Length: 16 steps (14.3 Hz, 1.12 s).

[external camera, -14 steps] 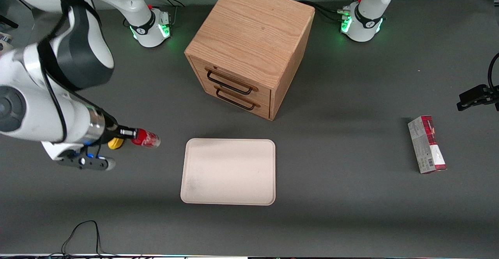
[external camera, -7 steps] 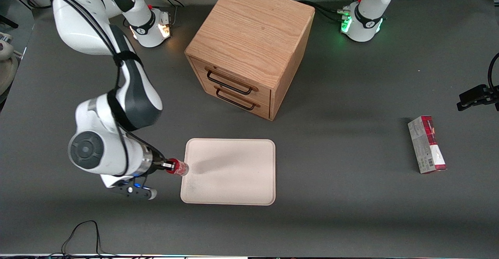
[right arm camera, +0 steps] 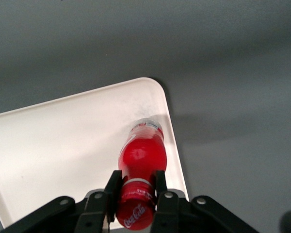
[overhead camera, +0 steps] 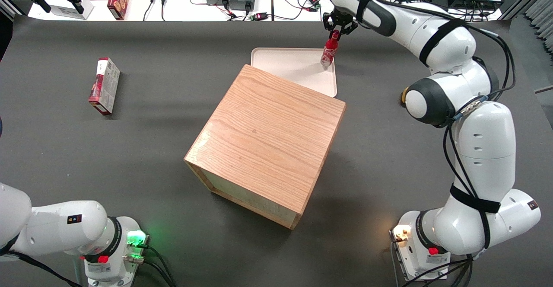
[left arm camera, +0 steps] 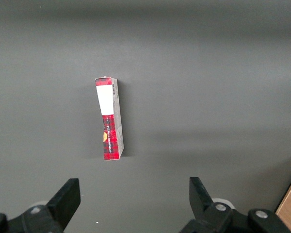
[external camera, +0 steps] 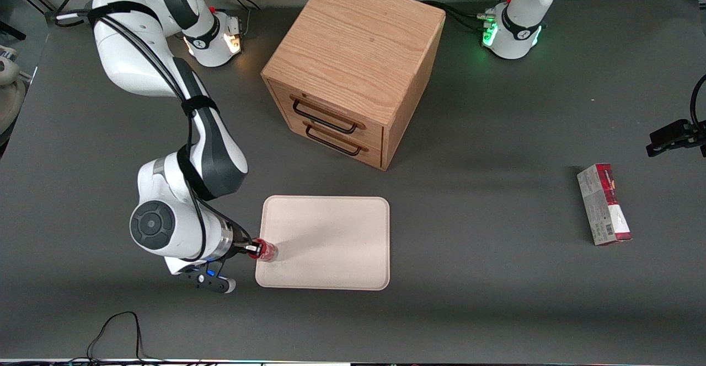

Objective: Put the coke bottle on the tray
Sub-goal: 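Lower the bottle onto the tray's edge and open the right gripper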

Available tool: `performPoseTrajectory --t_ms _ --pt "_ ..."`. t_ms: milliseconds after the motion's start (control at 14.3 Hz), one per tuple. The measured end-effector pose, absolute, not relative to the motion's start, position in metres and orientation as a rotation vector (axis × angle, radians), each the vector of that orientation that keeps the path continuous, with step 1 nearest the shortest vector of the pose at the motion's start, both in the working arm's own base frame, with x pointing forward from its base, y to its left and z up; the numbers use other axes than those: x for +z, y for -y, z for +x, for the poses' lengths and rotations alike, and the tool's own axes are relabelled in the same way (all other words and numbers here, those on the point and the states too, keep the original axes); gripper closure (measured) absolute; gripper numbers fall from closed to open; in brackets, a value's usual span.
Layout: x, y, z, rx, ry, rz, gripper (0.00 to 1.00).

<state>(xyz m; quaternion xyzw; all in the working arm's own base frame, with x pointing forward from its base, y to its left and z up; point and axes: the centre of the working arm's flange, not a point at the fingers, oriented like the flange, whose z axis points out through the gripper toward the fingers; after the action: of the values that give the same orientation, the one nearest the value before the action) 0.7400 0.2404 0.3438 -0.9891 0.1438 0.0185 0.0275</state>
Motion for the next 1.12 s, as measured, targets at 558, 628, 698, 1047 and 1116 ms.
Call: performPoseTrajectory --t_ms 558,628,698,1047,1116 --pt "0.323 -0.242 0.746 0.014 -0.456 -3.057 0.41" --pt "0.325 -0.243 0.746 0.009 -0.453 -3.059 0.33" --pt "0.326 -0.245 0.746 0.006 -0.45 -3.059 0.26" --pt "0.338 -0.244 0.746 -0.006 -0.447 -3.065 0.0" --pt "0.345 -0.242 0.743 0.024 -0.448 -3.075 0.0"
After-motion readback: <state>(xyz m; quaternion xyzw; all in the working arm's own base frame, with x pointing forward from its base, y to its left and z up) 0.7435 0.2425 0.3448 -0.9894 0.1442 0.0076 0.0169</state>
